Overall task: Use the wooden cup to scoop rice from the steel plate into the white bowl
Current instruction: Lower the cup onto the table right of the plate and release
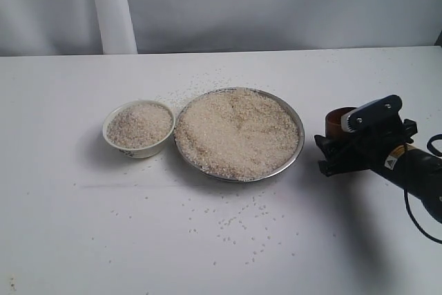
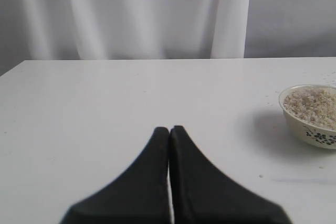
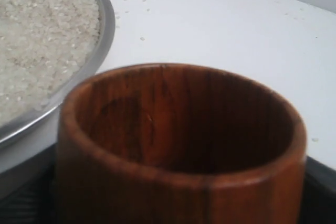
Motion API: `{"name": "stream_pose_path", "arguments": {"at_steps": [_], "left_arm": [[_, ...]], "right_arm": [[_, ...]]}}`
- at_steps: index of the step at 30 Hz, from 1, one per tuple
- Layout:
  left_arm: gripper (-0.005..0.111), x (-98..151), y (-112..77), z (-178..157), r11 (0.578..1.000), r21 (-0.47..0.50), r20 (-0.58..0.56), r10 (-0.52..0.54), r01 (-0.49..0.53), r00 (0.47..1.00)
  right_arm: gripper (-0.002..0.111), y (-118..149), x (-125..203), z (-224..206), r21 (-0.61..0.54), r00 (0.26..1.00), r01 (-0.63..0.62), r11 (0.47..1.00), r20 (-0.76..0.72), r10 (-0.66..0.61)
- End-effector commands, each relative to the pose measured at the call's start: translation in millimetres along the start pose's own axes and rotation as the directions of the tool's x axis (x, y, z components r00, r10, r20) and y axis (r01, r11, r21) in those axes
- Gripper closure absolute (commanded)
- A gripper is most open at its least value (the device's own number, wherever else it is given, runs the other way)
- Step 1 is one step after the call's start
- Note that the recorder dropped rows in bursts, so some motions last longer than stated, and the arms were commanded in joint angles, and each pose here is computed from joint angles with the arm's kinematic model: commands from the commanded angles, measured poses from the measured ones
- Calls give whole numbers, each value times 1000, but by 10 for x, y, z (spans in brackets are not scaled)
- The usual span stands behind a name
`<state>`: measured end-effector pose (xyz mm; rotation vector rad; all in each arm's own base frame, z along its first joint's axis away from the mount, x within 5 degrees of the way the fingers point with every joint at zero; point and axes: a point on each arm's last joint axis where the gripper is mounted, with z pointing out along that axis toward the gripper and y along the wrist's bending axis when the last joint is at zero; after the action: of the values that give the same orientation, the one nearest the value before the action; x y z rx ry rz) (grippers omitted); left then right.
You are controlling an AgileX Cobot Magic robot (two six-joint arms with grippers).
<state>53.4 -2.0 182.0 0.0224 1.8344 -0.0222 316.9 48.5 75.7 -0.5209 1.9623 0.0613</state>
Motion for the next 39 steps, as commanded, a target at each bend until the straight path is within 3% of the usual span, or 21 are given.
{"name": "stream_pose_path", "arguments": {"at_steps": [1, 6, 9, 15, 19, 34, 39], "left_arm": [[107, -1, -1, 0, 1000, 2, 7, -3, 3, 1000], [107, -1, -1, 0, 1000, 2, 7, -3, 3, 1000], [107, -1, -1, 0, 1000, 2, 7, -3, 3, 1000], [107, -1, -1, 0, 1000, 2, 7, -3, 3, 1000], [107, -1, -1, 0, 1000, 2, 7, -3, 3, 1000], [107, -1, -1, 0, 1000, 2, 7, -3, 3, 1000], [107, -1, -1, 0, 1000, 2, 7, -3, 3, 1000]], "right_arm": [[108, -20, -14, -9, 13, 1000, -7, 1000, 27, 6], [108, 9, -20, -9, -18, 999, 18, 1000, 34, -18], [100, 7, -21, -9, -15, 999, 18, 1000, 35, -18], [53, -3, -19, -9, -5, 999, 0, 1000, 33, 0], [34, -49, -12, -10, 44, 999, -44, 998, 27, 42], [31, -66, -49, -19, 57, 997, -56, 997, 52, 53], [31, -105, -286, -129, 56, 994, -43, 997, 99, 37]]}}
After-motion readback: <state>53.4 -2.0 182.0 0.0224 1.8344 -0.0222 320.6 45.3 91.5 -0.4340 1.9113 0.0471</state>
